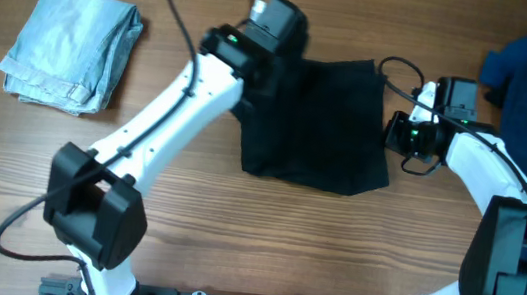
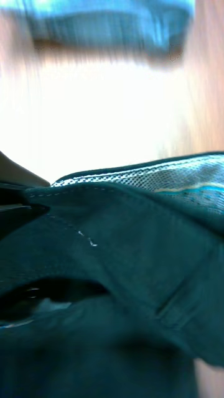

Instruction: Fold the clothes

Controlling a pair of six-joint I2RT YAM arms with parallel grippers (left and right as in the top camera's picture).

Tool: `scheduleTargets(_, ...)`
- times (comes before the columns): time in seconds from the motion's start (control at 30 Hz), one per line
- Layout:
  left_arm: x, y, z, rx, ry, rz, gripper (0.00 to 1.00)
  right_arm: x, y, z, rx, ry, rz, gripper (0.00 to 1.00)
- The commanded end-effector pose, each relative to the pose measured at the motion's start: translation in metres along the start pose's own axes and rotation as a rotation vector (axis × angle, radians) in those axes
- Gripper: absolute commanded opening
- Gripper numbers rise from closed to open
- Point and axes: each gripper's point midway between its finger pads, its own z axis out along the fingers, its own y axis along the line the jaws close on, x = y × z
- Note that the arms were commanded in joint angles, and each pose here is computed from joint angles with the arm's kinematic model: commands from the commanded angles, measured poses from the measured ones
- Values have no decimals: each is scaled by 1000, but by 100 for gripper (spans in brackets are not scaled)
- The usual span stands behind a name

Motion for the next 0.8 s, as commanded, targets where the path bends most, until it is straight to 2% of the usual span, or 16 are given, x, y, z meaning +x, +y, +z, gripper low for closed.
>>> scheduleTargets(0.0, -28, 85, -34, -214, -110, -25, 4, 5, 14, 7, -31, 18, -20, 4)
scheduleTargets(0.23, -43, 154, -48, -363, -158, -11, 4, 6, 26, 9, -45, 14, -23, 4)
scheduleTargets(0.37, -49, 166, -51, -376, -180, -15, 4, 6, 30, 10, -50, 10, -20, 4)
scheduleTargets(0.77, -49, 48, -55, -4, -212, 106, 4, 3, 31, 10, -51, -2, -26, 4)
